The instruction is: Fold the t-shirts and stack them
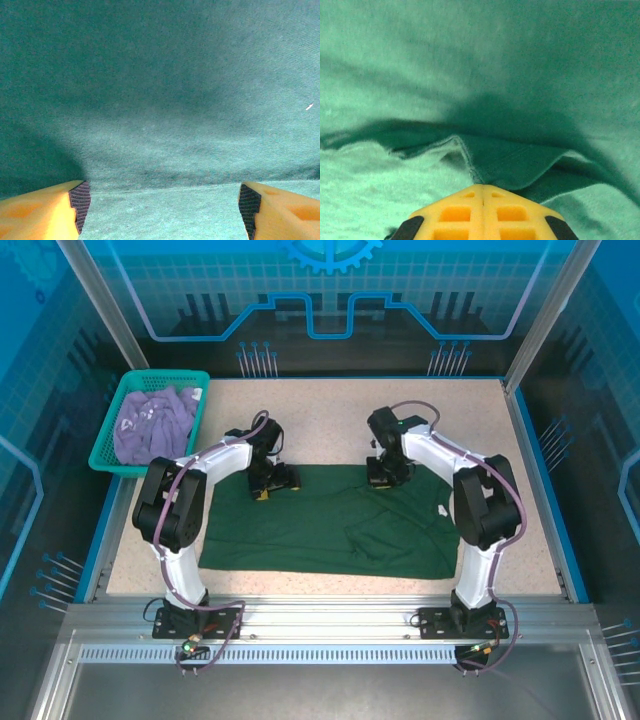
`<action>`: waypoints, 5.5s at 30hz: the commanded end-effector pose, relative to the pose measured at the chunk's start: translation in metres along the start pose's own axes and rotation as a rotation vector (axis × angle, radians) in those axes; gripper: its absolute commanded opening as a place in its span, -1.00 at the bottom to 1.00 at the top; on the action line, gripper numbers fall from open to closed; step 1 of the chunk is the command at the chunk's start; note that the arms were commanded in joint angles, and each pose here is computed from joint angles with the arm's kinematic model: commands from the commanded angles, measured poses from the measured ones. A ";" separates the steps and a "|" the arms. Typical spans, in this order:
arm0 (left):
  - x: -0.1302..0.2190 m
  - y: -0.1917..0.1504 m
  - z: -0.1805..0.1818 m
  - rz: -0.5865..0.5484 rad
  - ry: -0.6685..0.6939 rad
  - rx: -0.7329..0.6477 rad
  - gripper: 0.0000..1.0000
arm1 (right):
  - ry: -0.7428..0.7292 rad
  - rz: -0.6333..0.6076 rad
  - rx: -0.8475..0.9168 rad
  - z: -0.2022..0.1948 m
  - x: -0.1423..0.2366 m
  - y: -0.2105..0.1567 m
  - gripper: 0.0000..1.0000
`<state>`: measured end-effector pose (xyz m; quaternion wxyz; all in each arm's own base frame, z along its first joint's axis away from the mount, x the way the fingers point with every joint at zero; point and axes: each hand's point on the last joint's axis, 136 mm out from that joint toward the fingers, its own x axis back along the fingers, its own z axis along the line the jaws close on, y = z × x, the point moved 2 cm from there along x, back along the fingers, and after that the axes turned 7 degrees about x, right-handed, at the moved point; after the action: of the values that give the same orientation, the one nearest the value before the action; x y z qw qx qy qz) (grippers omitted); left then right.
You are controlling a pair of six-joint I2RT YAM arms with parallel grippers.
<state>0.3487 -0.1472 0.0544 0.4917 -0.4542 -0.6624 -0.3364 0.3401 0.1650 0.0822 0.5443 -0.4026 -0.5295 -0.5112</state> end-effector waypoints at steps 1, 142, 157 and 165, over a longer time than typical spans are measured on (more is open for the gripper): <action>0.002 0.001 0.006 0.002 0.026 -0.018 0.60 | 0.040 0.006 0.000 0.020 0.013 -0.020 -1.00; -0.029 -0.159 -0.138 0.493 -0.357 -0.311 -0.60 | 0.012 -0.007 -0.627 -0.099 0.026 -0.107 0.30; 0.073 0.023 -0.059 -0.209 -0.103 -0.020 -0.12 | -0.028 -0.133 -0.715 -0.121 0.047 -0.016 0.24; 0.039 0.075 0.013 -0.261 0.099 0.008 -0.51 | -0.078 -0.065 -0.707 -0.138 0.015 0.034 -0.02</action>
<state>0.4139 -0.1228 0.1161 0.4380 -0.3587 -0.7285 -0.3856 0.3892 0.0451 0.0902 0.3435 -0.5451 -0.3537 -0.6780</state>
